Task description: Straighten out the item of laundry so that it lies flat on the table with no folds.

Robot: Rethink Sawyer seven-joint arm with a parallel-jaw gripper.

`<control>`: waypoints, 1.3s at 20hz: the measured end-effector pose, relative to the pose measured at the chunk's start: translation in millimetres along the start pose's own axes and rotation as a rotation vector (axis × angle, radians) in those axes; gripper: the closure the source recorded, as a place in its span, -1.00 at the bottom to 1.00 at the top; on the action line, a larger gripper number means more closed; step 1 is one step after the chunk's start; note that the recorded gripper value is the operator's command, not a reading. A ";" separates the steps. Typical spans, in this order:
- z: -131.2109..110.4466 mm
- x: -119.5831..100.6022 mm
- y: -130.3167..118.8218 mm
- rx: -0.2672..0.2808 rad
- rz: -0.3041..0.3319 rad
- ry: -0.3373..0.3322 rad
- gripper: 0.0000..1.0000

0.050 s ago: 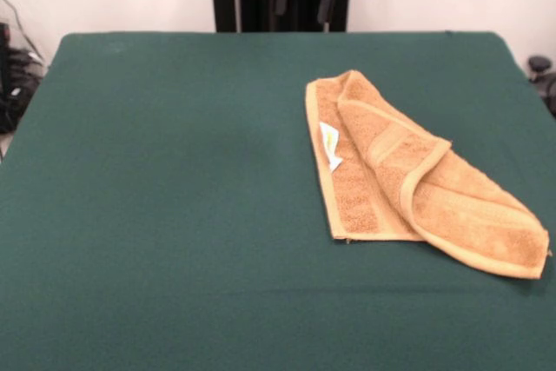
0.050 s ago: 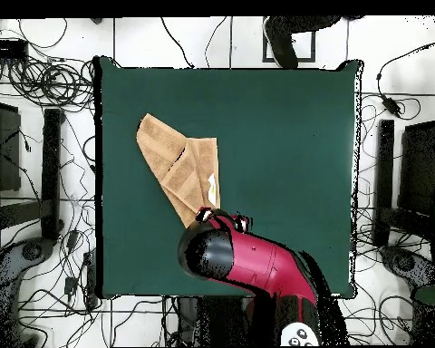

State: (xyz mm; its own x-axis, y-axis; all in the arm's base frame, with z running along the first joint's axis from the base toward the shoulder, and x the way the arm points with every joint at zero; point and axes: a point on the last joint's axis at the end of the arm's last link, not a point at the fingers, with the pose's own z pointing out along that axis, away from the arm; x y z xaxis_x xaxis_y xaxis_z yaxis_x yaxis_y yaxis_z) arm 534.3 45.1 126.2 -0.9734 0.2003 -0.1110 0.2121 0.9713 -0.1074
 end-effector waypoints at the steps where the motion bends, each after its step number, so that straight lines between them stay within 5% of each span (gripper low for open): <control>1: -0.4 -0.2 1.7 0.000 -0.003 -0.002 -1.00; 12: 6.2 2.7 6.9 0.001 -0.015 0.007 -1.00; 26: 85.8 34.3 39.5 0.012 -0.092 0.004 -1.00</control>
State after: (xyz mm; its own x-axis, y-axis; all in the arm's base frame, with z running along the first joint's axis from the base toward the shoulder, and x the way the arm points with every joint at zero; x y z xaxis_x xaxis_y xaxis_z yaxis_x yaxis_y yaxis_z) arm 516.7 79.3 33.4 -0.9892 0.1108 -0.0957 0.1227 0.9840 -0.1292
